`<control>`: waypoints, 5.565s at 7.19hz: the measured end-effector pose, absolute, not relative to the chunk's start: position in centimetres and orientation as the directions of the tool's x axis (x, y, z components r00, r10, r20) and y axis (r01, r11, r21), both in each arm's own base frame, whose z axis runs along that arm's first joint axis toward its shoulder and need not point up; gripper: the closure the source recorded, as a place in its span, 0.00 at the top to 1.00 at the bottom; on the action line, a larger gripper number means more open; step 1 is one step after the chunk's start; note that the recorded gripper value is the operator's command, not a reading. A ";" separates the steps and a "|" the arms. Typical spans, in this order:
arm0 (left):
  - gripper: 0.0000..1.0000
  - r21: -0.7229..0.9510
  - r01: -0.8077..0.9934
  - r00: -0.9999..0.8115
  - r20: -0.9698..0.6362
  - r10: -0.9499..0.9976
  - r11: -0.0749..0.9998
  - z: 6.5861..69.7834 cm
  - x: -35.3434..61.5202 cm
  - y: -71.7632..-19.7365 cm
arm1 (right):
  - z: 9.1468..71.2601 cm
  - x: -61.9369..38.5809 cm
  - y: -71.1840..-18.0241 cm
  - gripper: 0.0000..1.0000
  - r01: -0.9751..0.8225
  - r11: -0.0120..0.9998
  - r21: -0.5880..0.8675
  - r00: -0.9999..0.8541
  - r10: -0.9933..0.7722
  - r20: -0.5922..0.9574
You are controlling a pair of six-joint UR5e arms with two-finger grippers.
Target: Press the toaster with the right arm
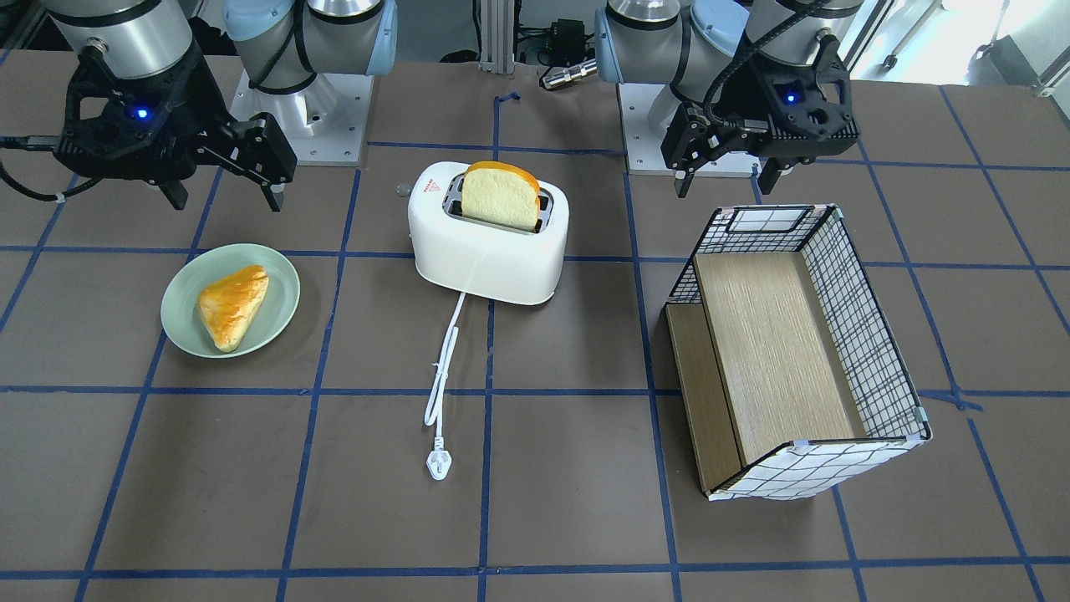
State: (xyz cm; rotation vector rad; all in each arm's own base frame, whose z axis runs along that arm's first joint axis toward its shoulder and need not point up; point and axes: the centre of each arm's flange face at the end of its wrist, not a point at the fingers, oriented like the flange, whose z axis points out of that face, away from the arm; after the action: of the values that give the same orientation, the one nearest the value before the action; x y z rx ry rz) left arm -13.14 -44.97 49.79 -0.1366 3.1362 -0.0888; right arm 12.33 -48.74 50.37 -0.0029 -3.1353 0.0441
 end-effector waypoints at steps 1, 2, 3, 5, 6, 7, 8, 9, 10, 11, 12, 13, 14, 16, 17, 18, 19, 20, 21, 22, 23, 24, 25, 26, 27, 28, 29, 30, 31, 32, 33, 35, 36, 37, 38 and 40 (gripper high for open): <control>1.00 -0.056 -0.087 -0.996 0.001 -0.087 0.995 49.8 -13.1 -45.0 | 50.4 12.3 -48.7 1.00 0.002 1.000 -0.028 -1.000 0.002 0.006; 1.00 -0.056 -0.087 -0.996 0.001 -0.087 0.995 49.8 -13.1 -45.0 | 50.3 12.3 -48.7 1.00 0.003 1.000 -0.026 -1.000 0.003 0.006; 1.00 -0.056 -0.087 -0.996 0.001 -0.087 0.995 49.8 -13.1 -45.0 | 50.2 12.3 -48.6 1.00 0.004 1.000 -0.023 -1.000 0.004 0.009; 1.00 -0.056 -0.087 -0.996 0.001 -0.087 0.995 49.8 -13.1 -45.0 | 50.1 12.3 -48.5 0.97 0.007 1.000 -0.019 -1.000 0.007 0.010; 1.00 -0.056 -0.087 -0.996 0.001 -0.087 0.995 49.8 -13.1 -45.0 | 50.0 12.4 -48.2 0.77 0.032 0.999 -0.007 -0.999 0.032 0.007; 1.00 -0.057 -0.087 -0.996 0.001 -0.087 0.995 49.8 -13.1 -45.0 | 49.6 12.9 -47.3 0.47 0.091 0.996 0.018 -0.996 0.091 0.002; 1.00 -0.057 -0.087 -0.996 0.001 -0.087 0.995 49.8 -13.1 -45.0 | 48.6 13.7 -45.8 0.01 0.148 0.987 0.054 -0.989 0.148 0.004; 1.00 -0.057 -0.087 -0.996 0.001 -0.087 0.995 49.8 -13.1 -45.0 | 47.4 14.6 -44.1 0.00 0.190 0.976 0.105 -0.982 0.190 0.010; 1.00 -0.056 -0.087 -0.996 0.001 -0.087 0.995 49.8 -13.1 -45.0 | 46.2 15.3 -42.4 0.00 0.222 0.957 0.184 -0.974 0.226 0.000; 1.00 -0.056 -0.087 -0.996 0.001 -0.087 0.995 49.8 -13.1 -45.0 | 45.1 16.1 -41.3 0.00 0.238 0.933 0.272 -0.966 0.256 -0.035; 1.00 -0.056 -0.087 -0.996 0.001 -0.087 0.995 49.8 -13.1 -45.0 | 43.9 16.8 -40.5 0.00 0.224 0.914 0.339 -0.960 0.268 -0.088; 1.00 -0.056 -0.087 -0.996 0.001 -0.087 0.995 49.8 -13.1 -45.0 | 42.7 17.2 -40.0 0.00 0.183 0.906 0.382 -0.957 0.253 -0.141; 1.00 -0.056 -0.087 -0.996 0.001 -0.087 0.995 49.8 -13.1 -45.0 | 41.5 17.3 -39.8 0.00 0.139 0.905 0.402 -0.957 0.227 -0.182; 1.00 -0.056 -0.087 -0.996 0.001 -0.087 0.995 49.8 -13.1 -45.0 | 39.6 17.4 -39.7 0.00 0.041 0.915 0.402 -0.948 0.163 -0.273; 1.00 -0.056 -0.087 -0.996 0.001 -0.087 0.995 49.8 -13.1 -45.0 | 38.6 17.1 -39.5 0.00 0.002 0.916 0.401 -0.943 0.136 -0.305; 1.00 -0.056 -0.087 -0.996 0.001 -0.087 0.995 49.8 -13.1 -45.0 | 37.4 16.8 -39.1 0.00 -0.020 0.914 0.406 -0.938 0.124 -0.325; 1.00 -0.056 -0.087 -0.996 0.001 -0.087 0.995 49.8 -13.1 -45.0 | 36.4 16.7 -38.5 0.00 -0.028 0.915 0.404 -0.935 0.118 -0.333; 1.00 -0.056 -0.087 -0.996 0.001 -0.087 0.995 49.8 -13.1 -45.0 | 35.7 16.6 -38.0 0.00 -0.030 0.917 0.397 -0.935 0.115 -0.337; 1.00 -0.056 -0.087 -0.996 0.001 -0.087 0.995 49.8 -13.1 -45.0 | 35.2 16.6 -37.8 0.00 -0.028 0.920 0.392 -0.934 0.115 -0.337; 1.00 -0.056 -0.087 -0.996 0.001 -0.087 0.995 49.8 -13.1 -45.0 | 34.9 16.3 -37.9 0.00 -0.021 0.920 0.391 -0.933 0.122 -0.338; 1.00 -0.056 -0.087 -0.996 0.001 -0.087 0.995 49.8 -13.1 -45.0 | 34.7 15.8 -38.2 0.00 -0.007 0.922 0.387 -0.931 0.135 -0.340; 1.00 -0.056 -0.087 -0.996 0.001 -0.087 0.995 49.8 -13.1 -45.0 | 34.1 15.2 -38.5 0.00 0.010 0.926 0.378 -0.926 0.151 -0.346; 1.00 -0.056 -0.087 -0.996 0.001 -0.087 0.995 49.8 -13.1 -45.0 | 33.0 15.0 -38.5 0.00 0.034 0.931 0.364 -0.919 0.172 -0.355; 1.00 -0.056 -0.087 -0.996 0.001 -0.087 0.995 49.8 -13.1 -45.0 | 32.1 15.0 -38.3 0.00 0.058 0.932 0.358 -0.912 0.195 -0.360; 1.00 -0.056 -0.087 -0.996 0.001 -0.087 0.995 49.8 -13.1 -45.0 | 31.7 15.1 -38.1 0.00 0.073 0.929 0.362 -0.905 0.214 -0.367; 1.00 -0.056 -0.087 -0.996 0.001 -0.087 0.995 49.8 -13.1 -45.0 | 31.4 15.2 -37.8 0.00 0.080 0.923 0.377 -0.900 0.230 -0.371; 1.00 -0.056 -0.087 -0.996 0.001 -0.087 0.995 49.8 -13.1 -45.0 | 31.3 15.3 -37.5 0.00 0.082 0.914 0.397 -0.897 0.242 -0.371; 1.00 -0.056 -0.087 -0.996 0.001 -0.087 0.995 49.8 -13.1 -45.0 | 31.1 15.3 -37.3 0.00 0.080 0.908 0.412 -0.896 0.246 -0.370; 1.00 -0.056 -0.087 -0.996 0.001 -0.087 0.995 49.8 -13.1 -45.0 | 31.0 15.3 -37.1 0.00 0.075 0.901 0.427 -0.896 0.249 -0.369; 1.00 -0.056 -0.087 -0.996 0.001 -0.087 0.995 49.8 -13.1 -45.0 | 30.9 15.4 -36.8 0.00 0.070 0.891 0.449 -0.895 0.255 -0.366; 1.00 -0.056 -0.087 -0.996 0.001 -0.087 0.995 49.8 -13.1 -45.0 | 30.8 15.4 -36.4 0.00 0.067 0.880 0.470 -0.895 0.261 -0.362; 1.00 -0.056 -0.087 -0.996 0.001 -0.087 0.995 49.8 -13.1 -45.0 | 29.8 15.6 -35.5 0.00 0.062 0.861 0.504 -0.894 0.272 -0.355; 1.00 -0.057 -0.087 -0.996 0.001 -0.087 0.995 49.8 -13.1 -45.0 | 29.4 15.7 -35.3 0.00 0.060 0.857 0.512 -0.894 0.274 -0.354; 1.00 -0.057 -0.087 -0.996 0.001 -0.087 0.995 49.8 -13.1 -45.0 | 29.2 15.7 -35.4 0.00 0.059 0.858 0.511 -0.894 0.273 -0.355; 1.00 -0.057 -0.087 -0.996 0.001 -0.087 0.995 49.8 -13.1 -45.0 | 29.0 15.7 -35.6 0.00 0.059 0.862 0.504 -0.894 0.270 -0.358; 1.00 -0.057 -0.087 -0.996 0.001 -0.087 0.995 49.8 -13.1 -45.0 | 28.5 15.7 -36.3 0.00 0.061 0.871 0.488 -0.893 0.266 -0.363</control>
State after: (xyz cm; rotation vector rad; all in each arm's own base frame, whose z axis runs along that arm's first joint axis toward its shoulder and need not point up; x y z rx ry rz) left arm -13.14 -44.97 49.79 -0.1366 3.1362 -0.0891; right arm 15.72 -36.28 28.49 -0.3176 -3.4506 -0.8748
